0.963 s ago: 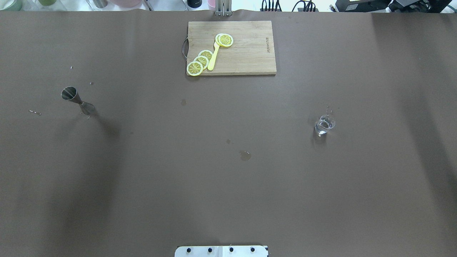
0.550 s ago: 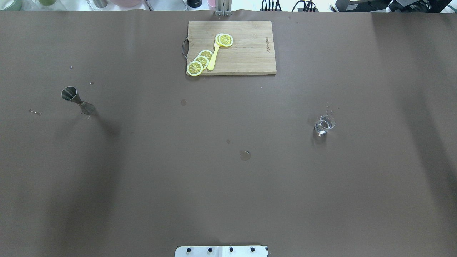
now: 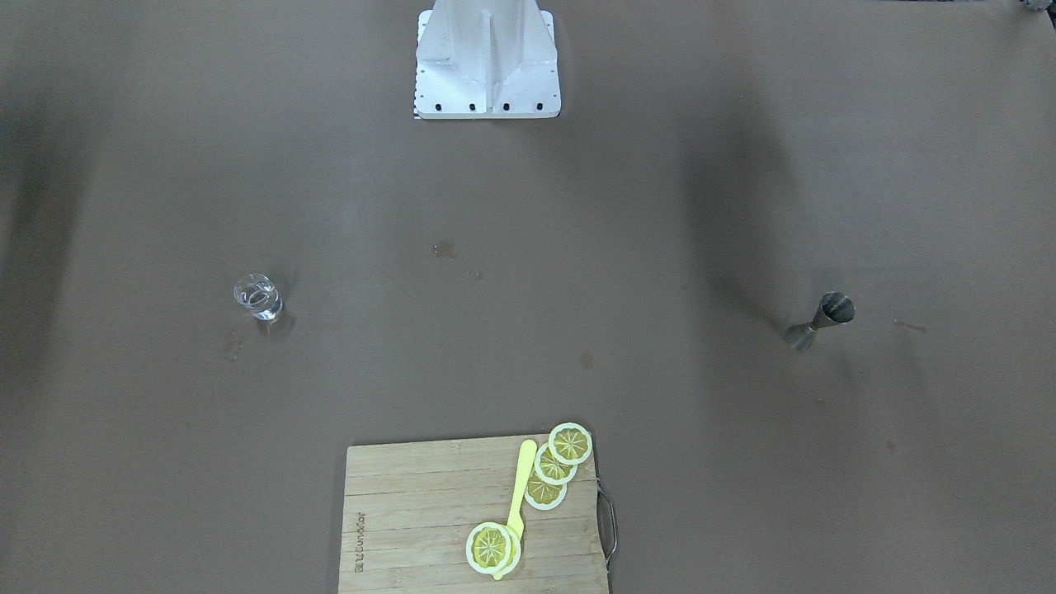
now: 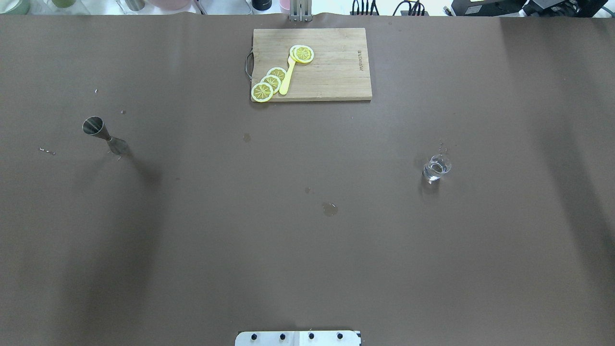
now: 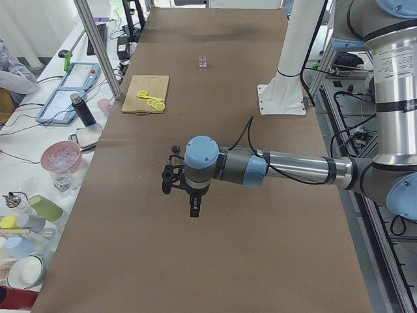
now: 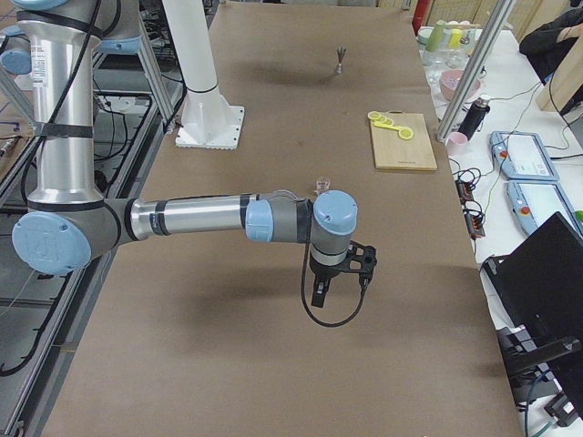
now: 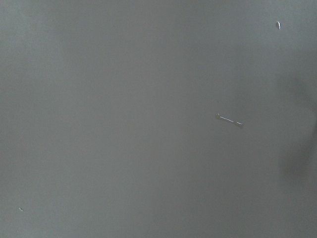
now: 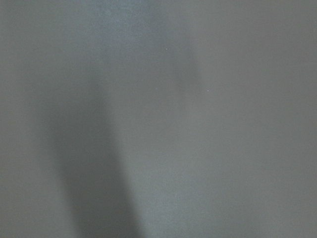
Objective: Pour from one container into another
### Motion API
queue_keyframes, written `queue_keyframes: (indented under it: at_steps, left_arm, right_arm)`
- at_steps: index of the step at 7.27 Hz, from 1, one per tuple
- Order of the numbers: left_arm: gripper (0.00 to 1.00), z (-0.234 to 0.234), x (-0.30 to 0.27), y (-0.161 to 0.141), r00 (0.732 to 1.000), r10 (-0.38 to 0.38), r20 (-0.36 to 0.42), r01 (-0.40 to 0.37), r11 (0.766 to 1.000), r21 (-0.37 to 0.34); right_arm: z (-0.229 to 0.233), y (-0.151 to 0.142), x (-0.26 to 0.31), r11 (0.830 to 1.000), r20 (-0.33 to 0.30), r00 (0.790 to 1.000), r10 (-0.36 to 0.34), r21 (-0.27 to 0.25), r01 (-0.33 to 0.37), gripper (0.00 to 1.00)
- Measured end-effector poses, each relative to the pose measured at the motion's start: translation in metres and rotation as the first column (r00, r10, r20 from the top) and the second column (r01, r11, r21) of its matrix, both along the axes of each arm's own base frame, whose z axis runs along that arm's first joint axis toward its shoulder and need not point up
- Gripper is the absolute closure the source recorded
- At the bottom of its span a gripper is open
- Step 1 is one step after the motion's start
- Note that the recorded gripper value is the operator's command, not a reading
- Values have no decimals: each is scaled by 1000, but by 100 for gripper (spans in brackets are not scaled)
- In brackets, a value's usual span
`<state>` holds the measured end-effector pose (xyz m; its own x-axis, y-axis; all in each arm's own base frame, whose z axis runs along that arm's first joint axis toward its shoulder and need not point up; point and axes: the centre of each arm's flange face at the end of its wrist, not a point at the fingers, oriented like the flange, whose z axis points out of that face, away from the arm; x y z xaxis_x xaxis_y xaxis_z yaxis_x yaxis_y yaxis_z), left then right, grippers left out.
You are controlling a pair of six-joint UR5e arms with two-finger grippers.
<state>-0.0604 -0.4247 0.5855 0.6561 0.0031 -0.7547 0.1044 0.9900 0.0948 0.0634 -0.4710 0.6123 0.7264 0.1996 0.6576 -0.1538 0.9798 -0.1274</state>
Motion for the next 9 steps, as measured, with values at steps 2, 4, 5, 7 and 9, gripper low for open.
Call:
queue_keyframes:
  at_steps: [2, 4, 5, 7, 9]
  left_arm:
    - [1, -2, 4, -3, 1000, 13, -4, -13, 1000, 23]
    - [1, 4, 9, -11, 999, 25, -34, -24, 999, 36]
    - [1, 6, 13, -17, 999, 32, -40, -30, 998, 53]
    - [1, 18, 17, -3, 998, 43, -44, -40, 997, 64]
    - [1, 31, 18, -1, 999, 41, -16, -40, 995, 89]
  right_arm:
    - [-1, -1, 0, 1000, -2, 1000, -1, 3, 1, 0]
    - [-1, -2, -1, 1000, -2, 1000, -2, 5, 2, 0]
    - [-2, -2, -1, 1000, -2, 1000, -4, 6, 4, 0]
    - [-2, -3, -3, 1000, -3, 1000, -9, 8, 9, 0]
    - [-2, -4, -5, 1000, -5, 1000, -13, 9, 13, 0]
